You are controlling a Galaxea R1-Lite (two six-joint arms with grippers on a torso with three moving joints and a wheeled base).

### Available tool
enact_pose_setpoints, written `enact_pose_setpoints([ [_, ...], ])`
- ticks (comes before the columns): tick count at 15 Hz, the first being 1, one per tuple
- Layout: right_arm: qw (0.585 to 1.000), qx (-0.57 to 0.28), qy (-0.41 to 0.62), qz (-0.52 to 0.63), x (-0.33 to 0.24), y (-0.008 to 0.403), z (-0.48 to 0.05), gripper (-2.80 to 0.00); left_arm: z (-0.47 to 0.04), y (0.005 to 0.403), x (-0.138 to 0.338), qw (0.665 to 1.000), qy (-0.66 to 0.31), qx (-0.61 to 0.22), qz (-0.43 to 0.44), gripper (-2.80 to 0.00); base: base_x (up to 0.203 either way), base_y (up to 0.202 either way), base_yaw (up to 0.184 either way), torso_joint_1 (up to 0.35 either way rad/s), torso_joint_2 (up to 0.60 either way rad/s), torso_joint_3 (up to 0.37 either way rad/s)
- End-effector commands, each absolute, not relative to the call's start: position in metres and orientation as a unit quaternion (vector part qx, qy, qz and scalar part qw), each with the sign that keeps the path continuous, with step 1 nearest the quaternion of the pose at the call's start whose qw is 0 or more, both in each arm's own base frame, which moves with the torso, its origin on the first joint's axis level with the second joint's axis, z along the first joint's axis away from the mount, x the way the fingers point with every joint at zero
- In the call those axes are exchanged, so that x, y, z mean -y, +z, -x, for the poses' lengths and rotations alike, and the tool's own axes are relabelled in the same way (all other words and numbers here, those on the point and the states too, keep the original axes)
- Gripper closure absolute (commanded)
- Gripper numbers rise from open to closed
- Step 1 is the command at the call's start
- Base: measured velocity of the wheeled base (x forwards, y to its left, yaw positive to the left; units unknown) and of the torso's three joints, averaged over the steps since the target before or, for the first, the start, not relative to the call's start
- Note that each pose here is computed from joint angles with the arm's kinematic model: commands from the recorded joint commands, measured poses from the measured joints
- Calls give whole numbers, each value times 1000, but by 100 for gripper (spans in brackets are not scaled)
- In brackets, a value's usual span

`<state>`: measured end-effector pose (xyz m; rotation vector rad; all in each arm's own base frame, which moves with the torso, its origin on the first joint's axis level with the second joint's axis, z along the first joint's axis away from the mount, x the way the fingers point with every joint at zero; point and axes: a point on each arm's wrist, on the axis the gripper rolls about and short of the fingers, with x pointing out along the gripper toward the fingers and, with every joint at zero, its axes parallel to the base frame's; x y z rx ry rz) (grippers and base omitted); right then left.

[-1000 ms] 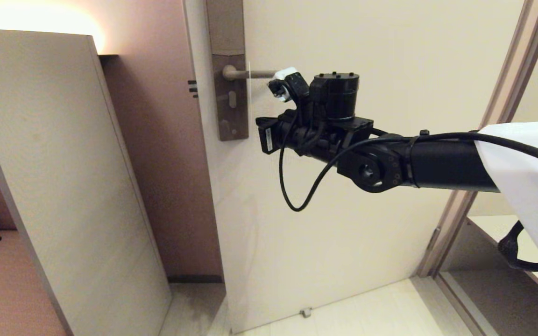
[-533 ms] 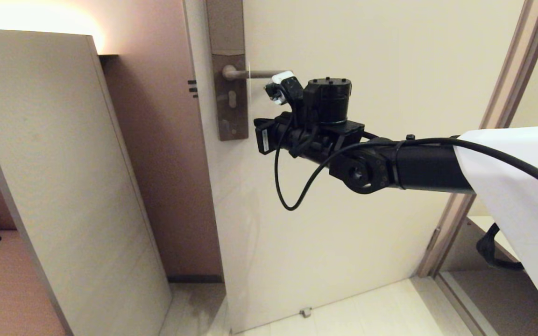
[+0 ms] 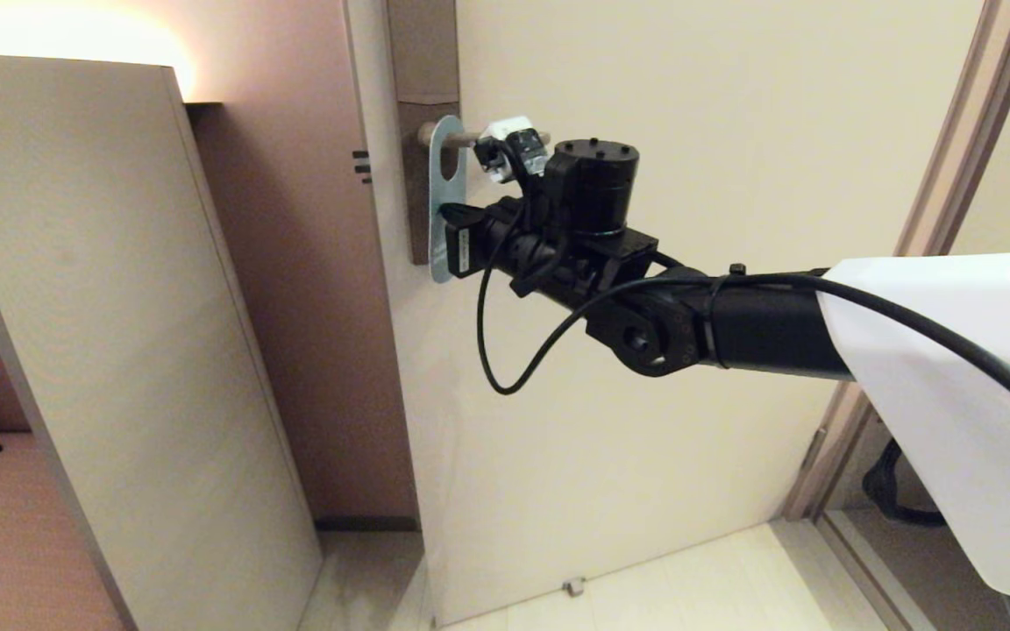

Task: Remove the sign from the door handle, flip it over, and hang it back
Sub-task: Hang the sign back with the other side facing out

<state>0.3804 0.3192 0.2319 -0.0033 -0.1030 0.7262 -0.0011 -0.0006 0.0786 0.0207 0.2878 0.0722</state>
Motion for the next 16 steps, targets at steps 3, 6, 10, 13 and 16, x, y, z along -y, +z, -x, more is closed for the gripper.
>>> enact_pose_setpoints([
  [3, 923, 77, 377, -7, -345, 223, -373, 0, 1, 79, 1, 989, 36, -144, -10, 0, 0, 0, 0, 0, 0, 0],
  [6, 926, 93, 367, -13, -356, 210, -373, 0, 1, 79, 1, 989, 36, -144, -10, 0, 0, 0, 0, 0, 0, 0],
  [10, 947, 92, 308, -17, -362, 185, -383, 0, 1, 79, 1, 989, 36, -144, -10, 0, 0, 0, 0, 0, 0, 0],
  [13, 954, 89, 287, -18, -363, 177, -385, 0, 1, 79, 1, 989, 36, -144, -10, 0, 0, 0, 0, 0, 0, 0],
  [16, 954, 97, 284, -22, -363, 178, -386, 0, 1, 79, 1, 989, 36, -144, -10, 0, 0, 0, 0, 0, 0, 0],
])
